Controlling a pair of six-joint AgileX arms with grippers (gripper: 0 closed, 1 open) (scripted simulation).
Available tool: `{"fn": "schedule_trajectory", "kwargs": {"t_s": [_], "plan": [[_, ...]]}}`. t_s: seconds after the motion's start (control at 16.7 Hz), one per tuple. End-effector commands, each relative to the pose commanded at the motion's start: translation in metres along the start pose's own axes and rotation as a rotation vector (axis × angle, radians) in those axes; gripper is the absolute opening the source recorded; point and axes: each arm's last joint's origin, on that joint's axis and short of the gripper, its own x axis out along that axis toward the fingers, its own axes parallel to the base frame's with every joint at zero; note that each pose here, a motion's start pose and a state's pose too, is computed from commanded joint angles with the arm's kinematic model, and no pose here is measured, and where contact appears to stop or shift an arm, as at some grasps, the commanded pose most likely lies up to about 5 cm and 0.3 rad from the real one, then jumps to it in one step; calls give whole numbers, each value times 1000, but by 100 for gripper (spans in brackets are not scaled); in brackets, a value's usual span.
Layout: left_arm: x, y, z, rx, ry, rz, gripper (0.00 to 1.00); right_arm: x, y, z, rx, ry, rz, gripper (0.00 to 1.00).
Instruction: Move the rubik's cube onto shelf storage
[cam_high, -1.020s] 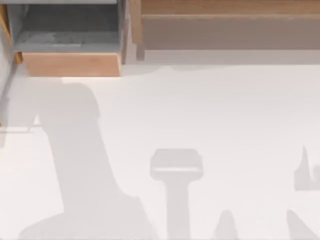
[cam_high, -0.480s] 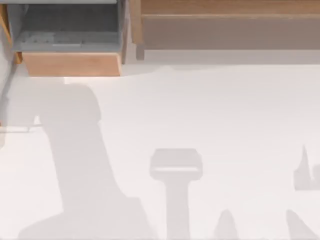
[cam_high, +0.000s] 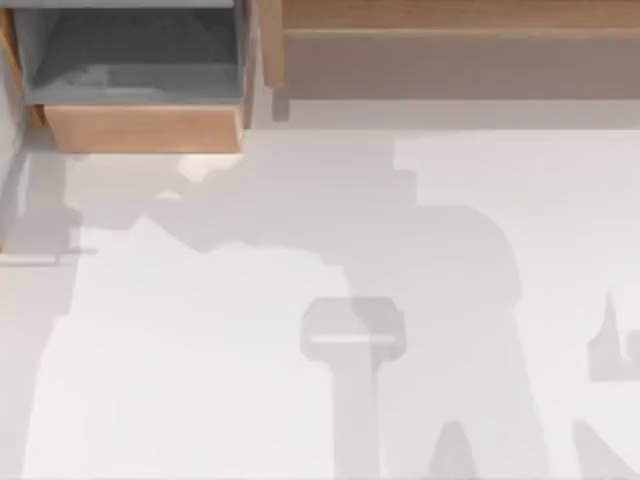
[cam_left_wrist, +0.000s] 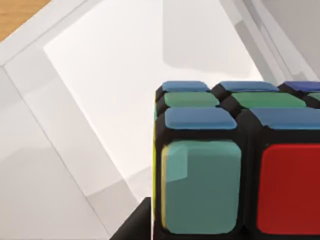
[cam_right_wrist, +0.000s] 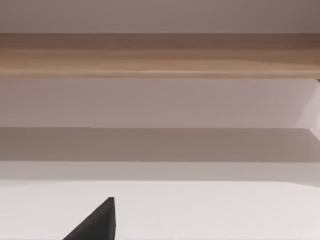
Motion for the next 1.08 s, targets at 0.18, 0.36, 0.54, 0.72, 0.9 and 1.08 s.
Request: {"fn": "schedule_trajectory", "kwargs": {"t_s": [0.18, 0.36, 0.54, 0.72, 0.9, 1.08], "plan": [[-9, -83, 41, 170, -13, 92, 0, 0, 0, 0, 0, 0, 0, 100], [-9, -178, 73, 322, -99, 207, 0, 0, 0, 0, 0, 0, 0, 100], [-4, -272, 91, 416, -245, 317, 0, 0, 0, 0, 0, 0, 0, 100], [4, -352, 96, 424, -424, 397, 0, 0, 0, 0, 0, 0, 0, 100], [11, -410, 98, 343, -621, 436, 0, 0, 0, 0, 0, 0, 0, 100], [17, -443, 104, 191, -811, 438, 0, 0, 0, 0, 0, 0, 0, 100]]}}
